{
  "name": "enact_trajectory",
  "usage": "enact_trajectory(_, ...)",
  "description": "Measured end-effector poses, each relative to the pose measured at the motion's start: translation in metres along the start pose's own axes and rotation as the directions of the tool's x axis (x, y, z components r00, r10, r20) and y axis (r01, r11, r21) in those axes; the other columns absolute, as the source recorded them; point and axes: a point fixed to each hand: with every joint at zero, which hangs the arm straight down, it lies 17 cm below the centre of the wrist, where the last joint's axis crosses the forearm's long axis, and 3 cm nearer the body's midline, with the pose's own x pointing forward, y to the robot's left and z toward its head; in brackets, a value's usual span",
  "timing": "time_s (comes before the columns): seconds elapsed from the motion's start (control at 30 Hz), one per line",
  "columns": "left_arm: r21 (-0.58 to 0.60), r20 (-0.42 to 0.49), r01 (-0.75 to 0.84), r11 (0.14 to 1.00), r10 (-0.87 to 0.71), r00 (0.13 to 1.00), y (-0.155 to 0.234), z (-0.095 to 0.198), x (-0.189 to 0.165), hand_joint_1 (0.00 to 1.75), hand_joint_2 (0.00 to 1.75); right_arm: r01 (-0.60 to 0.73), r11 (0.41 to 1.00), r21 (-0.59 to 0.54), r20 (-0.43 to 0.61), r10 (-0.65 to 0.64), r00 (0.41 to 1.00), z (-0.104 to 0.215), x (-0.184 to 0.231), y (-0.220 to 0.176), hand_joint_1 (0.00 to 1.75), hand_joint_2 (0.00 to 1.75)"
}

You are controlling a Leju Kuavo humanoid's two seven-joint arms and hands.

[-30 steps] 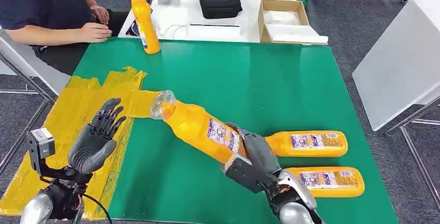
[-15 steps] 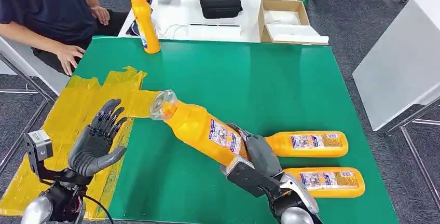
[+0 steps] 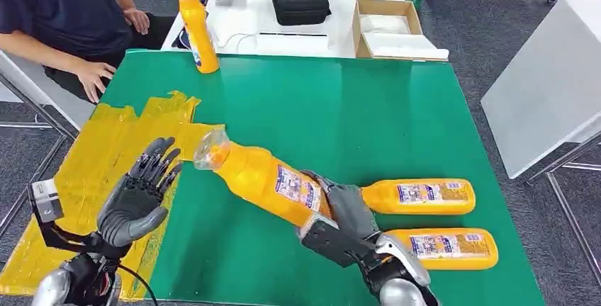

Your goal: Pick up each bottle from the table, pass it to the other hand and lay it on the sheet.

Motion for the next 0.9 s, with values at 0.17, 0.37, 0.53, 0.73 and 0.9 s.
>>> enact_trajectory(0.17,-0.106,0.020,-0.208,0.972,0.211,0.977,-0.031,-0.005,0.008,0.00,1.75,-0.020,0.995,0.102,-0.014,0.021,1.000,-0.006,-0.012,0.029,1.75,1.75)
enact_trajectory(0.37,-0.178,-0.030,-0.420,0.890,0.422,0.906,-0.043,-0.009,0.010,0.00,1.75,-0.053,0.966,0.253,0.019,0.050,0.999,-0.011,-0.008,0.078,1.75,1.75)
enact_trajectory(0.53,-0.183,-0.051,-0.426,0.886,0.424,0.904,-0.044,-0.008,0.004,0.00,1.75,-0.066,0.959,0.276,0.020,0.063,0.998,-0.012,-0.010,0.085,1.75,1.75)
enact_trajectory(0.73,-0.180,-0.062,-0.424,0.888,0.420,0.905,-0.043,-0.007,0.002,0.00,1.75,-0.072,0.955,0.286,0.017,0.070,0.997,-0.013,-0.013,0.089,1.75,1.75)
enact_trajectory(0.9,-0.175,-0.068,-0.423,0.889,0.418,0.906,-0.041,-0.006,-0.001,0.00,1.75,-0.066,0.954,0.294,0.010,0.066,0.998,-0.012,-0.016,0.091,1.75,1.75)
